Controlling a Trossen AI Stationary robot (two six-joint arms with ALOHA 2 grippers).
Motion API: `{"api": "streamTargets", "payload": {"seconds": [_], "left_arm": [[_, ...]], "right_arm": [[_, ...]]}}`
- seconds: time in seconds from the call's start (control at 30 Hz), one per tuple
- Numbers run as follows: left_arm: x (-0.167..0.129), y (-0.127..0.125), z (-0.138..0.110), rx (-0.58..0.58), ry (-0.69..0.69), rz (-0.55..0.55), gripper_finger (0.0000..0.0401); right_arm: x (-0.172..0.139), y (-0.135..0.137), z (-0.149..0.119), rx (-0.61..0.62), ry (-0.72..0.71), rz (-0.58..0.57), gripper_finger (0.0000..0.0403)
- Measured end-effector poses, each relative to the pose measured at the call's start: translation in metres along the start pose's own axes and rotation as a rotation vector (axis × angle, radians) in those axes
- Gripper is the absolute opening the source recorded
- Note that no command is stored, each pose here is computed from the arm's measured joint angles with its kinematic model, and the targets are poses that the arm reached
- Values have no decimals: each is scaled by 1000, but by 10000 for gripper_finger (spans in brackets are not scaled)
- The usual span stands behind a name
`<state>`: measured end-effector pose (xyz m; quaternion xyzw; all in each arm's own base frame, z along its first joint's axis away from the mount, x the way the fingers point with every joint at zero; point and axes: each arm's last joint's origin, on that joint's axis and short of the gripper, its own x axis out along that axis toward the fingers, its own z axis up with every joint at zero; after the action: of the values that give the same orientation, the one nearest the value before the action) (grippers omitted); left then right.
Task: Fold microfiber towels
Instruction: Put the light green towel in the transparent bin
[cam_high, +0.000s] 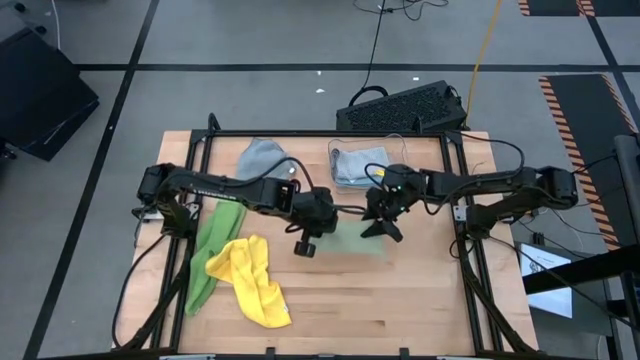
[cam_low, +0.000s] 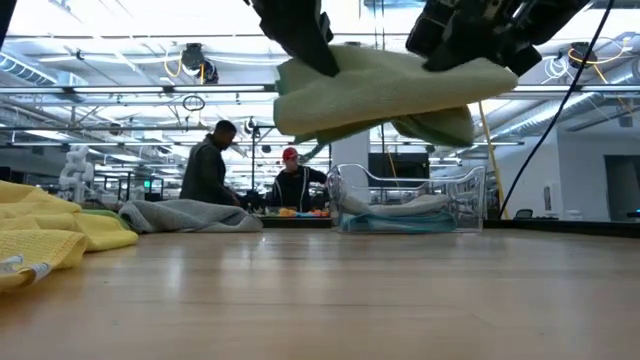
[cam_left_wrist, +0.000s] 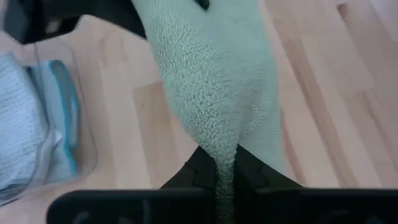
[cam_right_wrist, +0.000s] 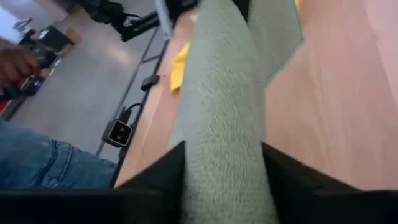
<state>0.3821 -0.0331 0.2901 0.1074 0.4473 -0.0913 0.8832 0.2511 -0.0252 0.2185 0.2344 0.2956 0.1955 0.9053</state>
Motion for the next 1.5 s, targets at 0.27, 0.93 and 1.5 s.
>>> {"api": "streamTargets", "payload": {"seconds": [0.27,0.93,1.5], "left_arm": [[-7,27,4,-45,-60,56,12],[-25,187,-31,-91,-316,274,31],[46,233,-79,-248,-260,105,42]], "right_arm": [[-29,3,6,69,-75,-41,19],[-131,-70,66,156,-125,-499,20],[-125,-149,42,266,44,-574,21]]}}
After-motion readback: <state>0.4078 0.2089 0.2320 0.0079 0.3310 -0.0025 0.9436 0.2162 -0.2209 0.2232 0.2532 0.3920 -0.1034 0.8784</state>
